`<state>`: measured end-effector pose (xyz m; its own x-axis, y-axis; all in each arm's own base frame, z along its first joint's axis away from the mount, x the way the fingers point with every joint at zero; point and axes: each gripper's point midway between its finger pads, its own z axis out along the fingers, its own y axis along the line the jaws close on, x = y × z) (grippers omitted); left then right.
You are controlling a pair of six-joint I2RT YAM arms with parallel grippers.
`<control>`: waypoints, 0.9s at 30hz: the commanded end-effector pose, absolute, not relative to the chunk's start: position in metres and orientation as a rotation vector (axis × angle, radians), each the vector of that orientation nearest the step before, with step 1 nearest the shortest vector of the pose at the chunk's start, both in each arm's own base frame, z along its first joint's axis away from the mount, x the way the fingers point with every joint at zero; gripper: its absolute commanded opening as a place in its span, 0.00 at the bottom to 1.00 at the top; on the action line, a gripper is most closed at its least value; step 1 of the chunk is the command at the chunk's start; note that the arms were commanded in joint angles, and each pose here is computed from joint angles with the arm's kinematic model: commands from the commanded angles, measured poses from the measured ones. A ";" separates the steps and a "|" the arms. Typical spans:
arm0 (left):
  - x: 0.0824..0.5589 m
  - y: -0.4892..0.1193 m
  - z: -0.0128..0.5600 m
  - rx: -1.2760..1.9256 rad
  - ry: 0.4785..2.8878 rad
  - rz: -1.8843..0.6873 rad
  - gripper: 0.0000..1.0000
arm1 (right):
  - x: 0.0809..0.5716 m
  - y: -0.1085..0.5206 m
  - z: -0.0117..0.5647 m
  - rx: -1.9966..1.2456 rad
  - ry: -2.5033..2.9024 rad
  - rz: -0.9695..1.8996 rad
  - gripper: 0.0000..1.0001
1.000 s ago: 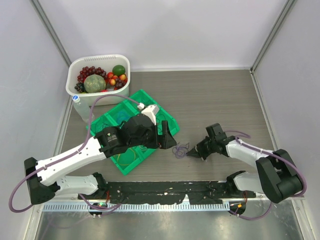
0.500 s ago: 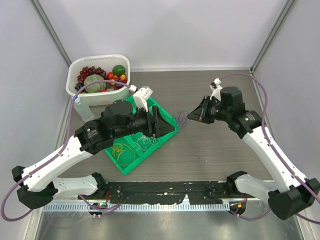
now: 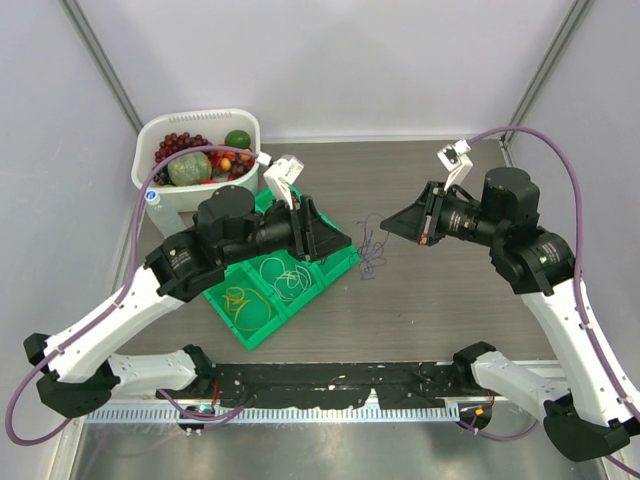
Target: Untangle the cables
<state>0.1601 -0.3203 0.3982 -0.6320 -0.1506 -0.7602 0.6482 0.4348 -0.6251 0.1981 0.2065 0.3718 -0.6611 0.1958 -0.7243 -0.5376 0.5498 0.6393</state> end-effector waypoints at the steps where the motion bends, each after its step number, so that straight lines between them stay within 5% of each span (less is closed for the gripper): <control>1: 0.151 -0.318 0.416 0.458 1.782 -1.353 0.37 | 0.187 0.212 0.402 -0.330 1.910 1.240 0.01; 5: 0.149 -0.313 0.402 0.435 1.773 -1.359 0.35 | 0.181 0.217 0.421 -0.331 1.859 1.316 0.01; 10: 0.157 -0.304 0.386 0.385 1.772 -1.301 0.46 | 0.178 0.223 0.435 -0.348 1.822 1.390 0.01; 15: 0.161 -0.297 0.359 0.408 1.793 -1.220 0.40 | 0.172 0.229 0.453 -0.381 1.762 1.470 0.01; 20: 0.158 -0.303 0.355 0.416 1.773 -1.267 0.53 | 0.169 0.230 0.460 -0.386 1.736 1.500 0.01; 27: 0.154 -0.328 0.363 0.461 1.733 -1.398 0.55 | 0.167 0.231 0.461 -0.384 1.727 1.527 0.01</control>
<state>0.1528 -0.3136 0.3314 -0.6095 -0.1513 -0.7782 0.6771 0.4111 -0.6103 0.1780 0.2308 0.4377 -0.6869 0.2523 -0.6815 -0.6183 0.2899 0.7306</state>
